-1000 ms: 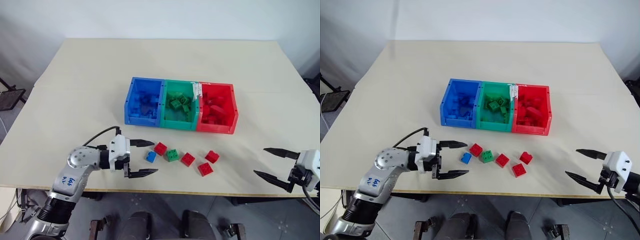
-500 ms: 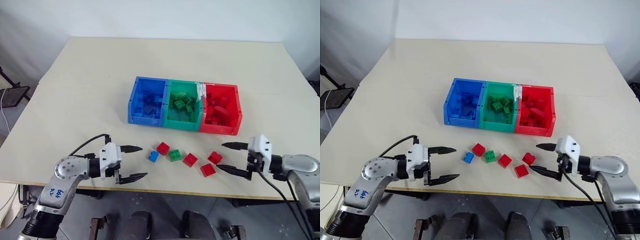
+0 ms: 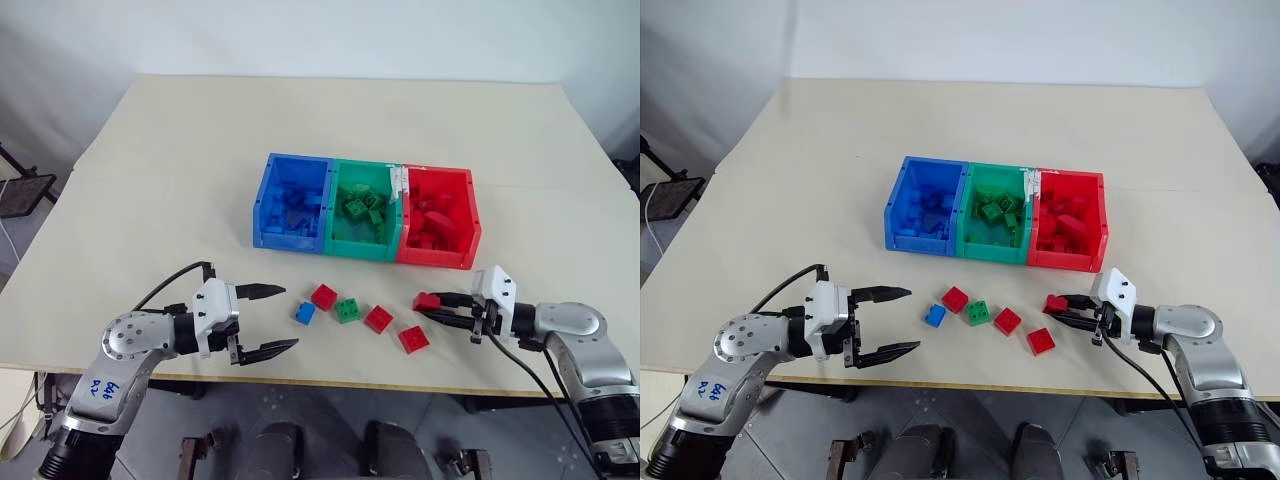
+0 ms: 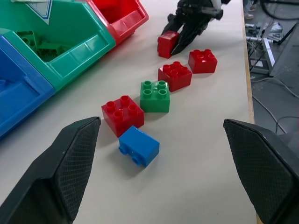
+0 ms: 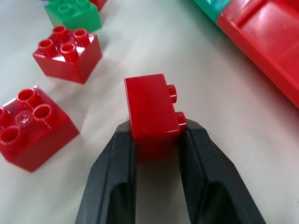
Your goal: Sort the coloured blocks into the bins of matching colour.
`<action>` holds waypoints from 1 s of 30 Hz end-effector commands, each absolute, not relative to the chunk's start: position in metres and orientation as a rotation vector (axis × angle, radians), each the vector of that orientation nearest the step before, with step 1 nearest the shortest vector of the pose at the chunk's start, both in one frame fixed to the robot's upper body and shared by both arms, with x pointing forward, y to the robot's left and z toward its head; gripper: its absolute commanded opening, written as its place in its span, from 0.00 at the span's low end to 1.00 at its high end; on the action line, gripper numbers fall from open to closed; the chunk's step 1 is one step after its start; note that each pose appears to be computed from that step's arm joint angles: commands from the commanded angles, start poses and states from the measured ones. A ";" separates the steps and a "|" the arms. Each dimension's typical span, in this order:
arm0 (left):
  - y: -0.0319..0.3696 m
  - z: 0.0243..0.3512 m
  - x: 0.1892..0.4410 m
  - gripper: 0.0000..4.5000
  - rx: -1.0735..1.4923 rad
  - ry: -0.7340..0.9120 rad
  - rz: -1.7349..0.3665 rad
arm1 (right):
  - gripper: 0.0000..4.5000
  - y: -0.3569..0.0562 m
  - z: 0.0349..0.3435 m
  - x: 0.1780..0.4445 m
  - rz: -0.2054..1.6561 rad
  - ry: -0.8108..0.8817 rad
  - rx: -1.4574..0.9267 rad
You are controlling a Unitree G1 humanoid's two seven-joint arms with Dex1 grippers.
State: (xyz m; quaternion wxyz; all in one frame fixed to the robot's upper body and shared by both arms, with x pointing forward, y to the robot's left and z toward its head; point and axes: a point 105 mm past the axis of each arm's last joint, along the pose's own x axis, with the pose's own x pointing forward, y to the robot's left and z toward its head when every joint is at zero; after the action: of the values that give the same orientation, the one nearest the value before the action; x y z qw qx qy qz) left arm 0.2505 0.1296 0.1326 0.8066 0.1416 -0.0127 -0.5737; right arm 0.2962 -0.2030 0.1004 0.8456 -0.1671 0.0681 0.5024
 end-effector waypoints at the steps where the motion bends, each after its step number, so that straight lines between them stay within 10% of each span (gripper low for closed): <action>1: 0.126 0.148 0.250 1.00 0.286 -0.098 -1.216 | 0.19 -0.203 0.130 0.298 1.032 0.009 -0.320; 6: 0.138 0.162 0.265 1.00 0.211 -0.161 -1.081 | 0.19 -0.208 0.191 0.325 0.848 -0.173 -0.239; 16: 0.142 0.160 0.265 1.00 0.220 -0.156 -1.051 | 0.19 -0.208 0.213 0.386 0.672 -0.149 -0.286; 26: 0.142 0.154 0.263 1.00 0.209 -0.116 -1.075 | 0.97 -0.227 0.214 0.357 0.725 -0.160 -0.372; 30: 0.138 0.151 0.268 1.00 0.233 -0.109 -1.106 | 0.99 -0.253 0.192 0.315 0.805 -0.135 -0.453</action>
State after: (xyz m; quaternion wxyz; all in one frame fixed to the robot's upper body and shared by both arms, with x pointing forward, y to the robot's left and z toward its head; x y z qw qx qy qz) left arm 0.2684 0.1400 0.1475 0.8506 0.0975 -0.0427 -0.5149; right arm 0.3266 -0.2481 0.1709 0.9063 -0.1891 -0.0220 0.3774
